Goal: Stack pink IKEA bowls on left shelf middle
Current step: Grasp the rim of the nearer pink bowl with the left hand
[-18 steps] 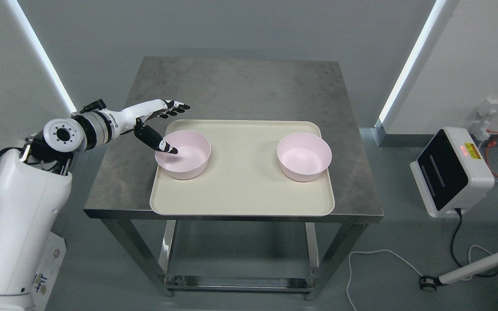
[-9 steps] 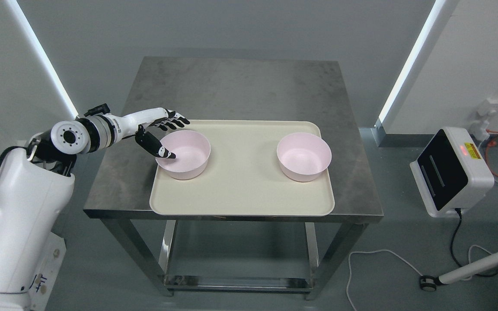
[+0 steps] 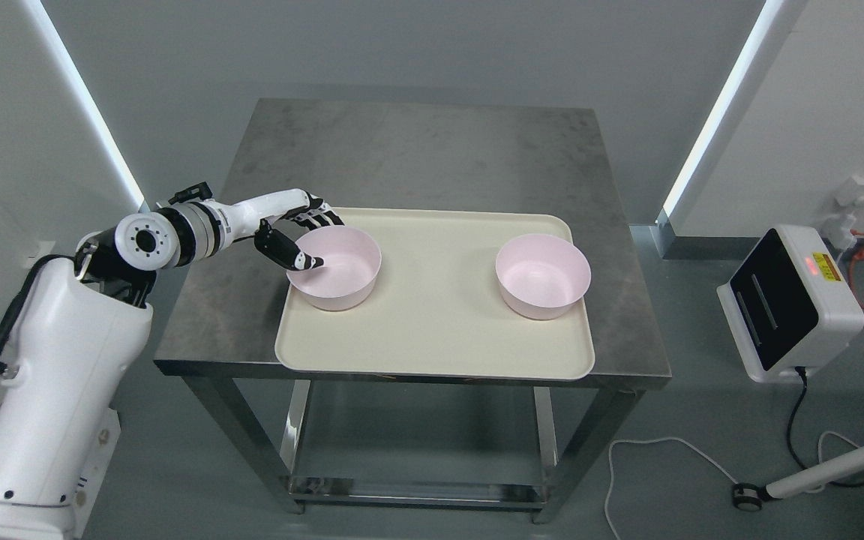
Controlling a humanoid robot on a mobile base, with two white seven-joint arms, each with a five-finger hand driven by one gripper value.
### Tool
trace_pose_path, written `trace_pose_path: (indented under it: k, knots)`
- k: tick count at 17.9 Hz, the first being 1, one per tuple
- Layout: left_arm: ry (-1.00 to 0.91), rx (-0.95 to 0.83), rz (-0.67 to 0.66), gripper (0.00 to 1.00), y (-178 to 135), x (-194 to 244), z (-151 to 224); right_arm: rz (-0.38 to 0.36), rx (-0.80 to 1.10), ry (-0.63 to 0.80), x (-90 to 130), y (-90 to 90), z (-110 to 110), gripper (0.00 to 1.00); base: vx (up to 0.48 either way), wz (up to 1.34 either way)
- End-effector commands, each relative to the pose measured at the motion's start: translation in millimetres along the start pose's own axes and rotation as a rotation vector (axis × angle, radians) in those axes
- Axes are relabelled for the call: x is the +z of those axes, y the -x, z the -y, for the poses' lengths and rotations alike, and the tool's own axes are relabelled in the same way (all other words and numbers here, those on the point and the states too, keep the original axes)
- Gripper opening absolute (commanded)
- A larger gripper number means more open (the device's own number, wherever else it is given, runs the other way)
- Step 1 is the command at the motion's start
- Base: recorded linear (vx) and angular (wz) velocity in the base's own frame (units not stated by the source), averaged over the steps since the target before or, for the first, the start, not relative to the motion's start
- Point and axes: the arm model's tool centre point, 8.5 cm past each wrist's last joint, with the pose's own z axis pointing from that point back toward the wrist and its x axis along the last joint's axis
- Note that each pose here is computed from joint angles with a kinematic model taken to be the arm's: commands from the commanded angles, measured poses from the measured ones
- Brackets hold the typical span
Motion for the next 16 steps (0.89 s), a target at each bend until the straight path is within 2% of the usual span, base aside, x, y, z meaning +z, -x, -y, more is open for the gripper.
trace_pose_path:
  k: [1,4,6,10,16]
  knots:
    - [0.050,0.026,0.030,0.47,-14,-21,21,0.004,-0.011,0.017,-1,7.2,11,1.00,0.001,0.02]
    - [0.036,0.044,0.041,0.42,-20,-26,21,0.005,-0.011,0.017,-1,7.1,11,1.00,0.002,0.04]
    - [0.004,0.048,0.066,0.29,-22,-27,17,0.005,-0.011,0.017,-1,7.1,11,1.00,0.003,0.05]
    - [-0.017,0.030,0.102,0.13,-19,-23,11,0.004,-0.011,0.017,-1,7.2,11,1.00,0.004,0.06]
    - [-0.044,0.042,0.108,0.06,-15,-18,2,0.004,-0.011,0.017,-1,7.2,11,1.00,0.001,0.02]
